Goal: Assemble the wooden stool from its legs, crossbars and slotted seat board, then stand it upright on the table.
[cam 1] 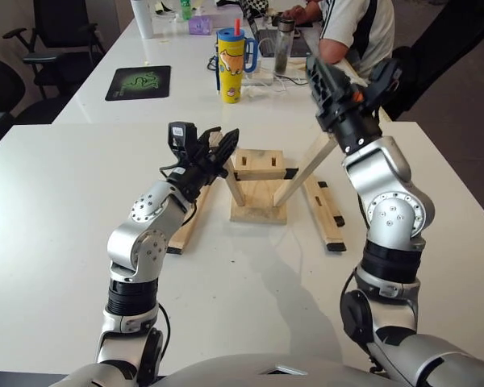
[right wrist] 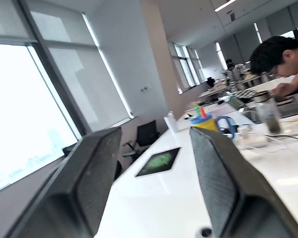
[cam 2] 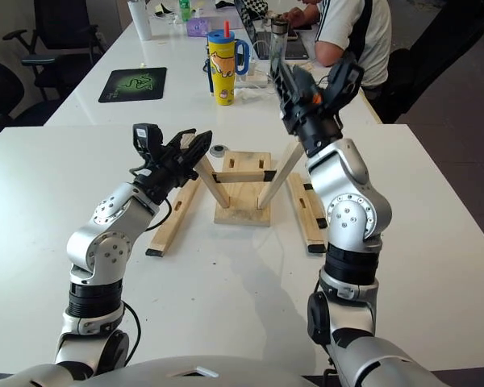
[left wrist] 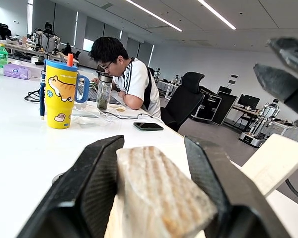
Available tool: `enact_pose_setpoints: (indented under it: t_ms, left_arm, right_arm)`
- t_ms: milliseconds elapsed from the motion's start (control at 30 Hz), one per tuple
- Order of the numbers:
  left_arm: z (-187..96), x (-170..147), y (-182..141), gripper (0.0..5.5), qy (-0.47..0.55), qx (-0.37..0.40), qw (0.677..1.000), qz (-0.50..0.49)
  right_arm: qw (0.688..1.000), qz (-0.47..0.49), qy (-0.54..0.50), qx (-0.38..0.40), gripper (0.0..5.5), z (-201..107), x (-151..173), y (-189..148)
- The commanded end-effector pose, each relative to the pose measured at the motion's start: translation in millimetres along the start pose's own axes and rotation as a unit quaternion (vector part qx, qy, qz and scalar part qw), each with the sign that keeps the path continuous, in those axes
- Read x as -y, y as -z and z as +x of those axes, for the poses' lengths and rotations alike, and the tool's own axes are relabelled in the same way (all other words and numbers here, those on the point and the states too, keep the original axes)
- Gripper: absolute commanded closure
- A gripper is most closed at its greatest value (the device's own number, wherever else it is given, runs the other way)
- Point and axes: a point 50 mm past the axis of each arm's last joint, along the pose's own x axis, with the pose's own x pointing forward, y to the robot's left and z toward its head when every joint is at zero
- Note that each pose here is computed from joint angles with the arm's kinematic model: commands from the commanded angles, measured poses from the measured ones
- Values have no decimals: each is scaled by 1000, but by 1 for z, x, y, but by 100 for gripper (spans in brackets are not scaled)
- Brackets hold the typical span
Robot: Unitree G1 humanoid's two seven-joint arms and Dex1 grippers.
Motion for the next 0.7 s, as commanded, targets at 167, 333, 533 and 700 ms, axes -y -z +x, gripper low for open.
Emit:
enact_pose_setpoints:
  t_ms: [167,333,533,700]
  left_arm:
    - [0,2,3,330,5,-10,1000,-2]
    - [0,3,2,330,7,-9,1000,-2]
    - [1,6,1,330,12,-12,1000,-2]
    - [1,8,2,330,16,-13,1000,-4]
  right_arm:
    - [995,67,56,43,294,4,19,-27]
    - [971,28,130,-198,294,-40,34,75]
    - [928,-29,129,-347,294,-68,30,130]
    - [914,-103,145,-366,294,-67,39,133]
